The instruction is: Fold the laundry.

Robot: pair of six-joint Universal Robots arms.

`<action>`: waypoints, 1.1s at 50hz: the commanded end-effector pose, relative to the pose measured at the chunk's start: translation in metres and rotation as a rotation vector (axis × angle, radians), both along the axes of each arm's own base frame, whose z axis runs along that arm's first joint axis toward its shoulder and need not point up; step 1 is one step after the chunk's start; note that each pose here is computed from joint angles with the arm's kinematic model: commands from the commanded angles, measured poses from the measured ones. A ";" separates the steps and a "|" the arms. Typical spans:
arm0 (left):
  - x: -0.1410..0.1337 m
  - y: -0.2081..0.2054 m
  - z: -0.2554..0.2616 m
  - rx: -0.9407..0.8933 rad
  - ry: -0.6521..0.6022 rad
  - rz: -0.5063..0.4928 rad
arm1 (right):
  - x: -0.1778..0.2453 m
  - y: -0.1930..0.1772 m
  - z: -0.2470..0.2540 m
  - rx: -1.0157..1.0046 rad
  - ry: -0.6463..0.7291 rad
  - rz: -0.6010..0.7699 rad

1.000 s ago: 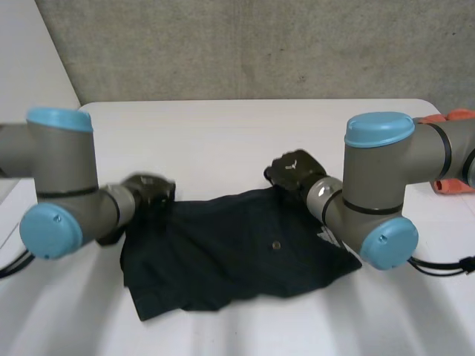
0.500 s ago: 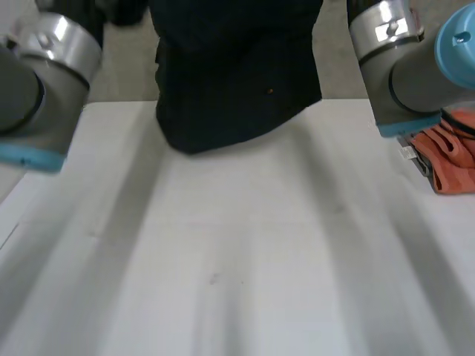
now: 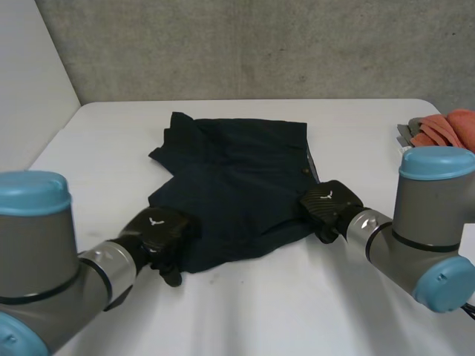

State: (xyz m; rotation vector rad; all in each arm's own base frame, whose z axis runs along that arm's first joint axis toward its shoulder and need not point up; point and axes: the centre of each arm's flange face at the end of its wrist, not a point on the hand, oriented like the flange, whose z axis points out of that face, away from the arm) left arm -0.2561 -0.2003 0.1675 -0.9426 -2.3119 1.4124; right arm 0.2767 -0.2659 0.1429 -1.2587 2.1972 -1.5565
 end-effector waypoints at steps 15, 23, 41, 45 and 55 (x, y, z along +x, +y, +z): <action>0.025 -0.047 -0.007 0.029 0.064 0.081 | -0.008 0.011 0.003 -0.013 -0.029 -0.004; 0.020 -0.058 -0.022 0.016 0.018 0.043 | -0.007 0.013 0.002 -0.003 -0.034 -0.009; 0.013 -0.011 0.007 0.031 0.043 -0.075 | -0.024 0.032 0.016 0.027 0.136 0.057; 0.026 0.033 0.024 0.070 -0.050 -0.135 | -0.042 0.055 0.026 0.071 0.325 0.164; 0.035 0.023 0.023 -0.053 -0.093 -0.118 | -0.036 0.042 0.037 0.037 0.219 0.166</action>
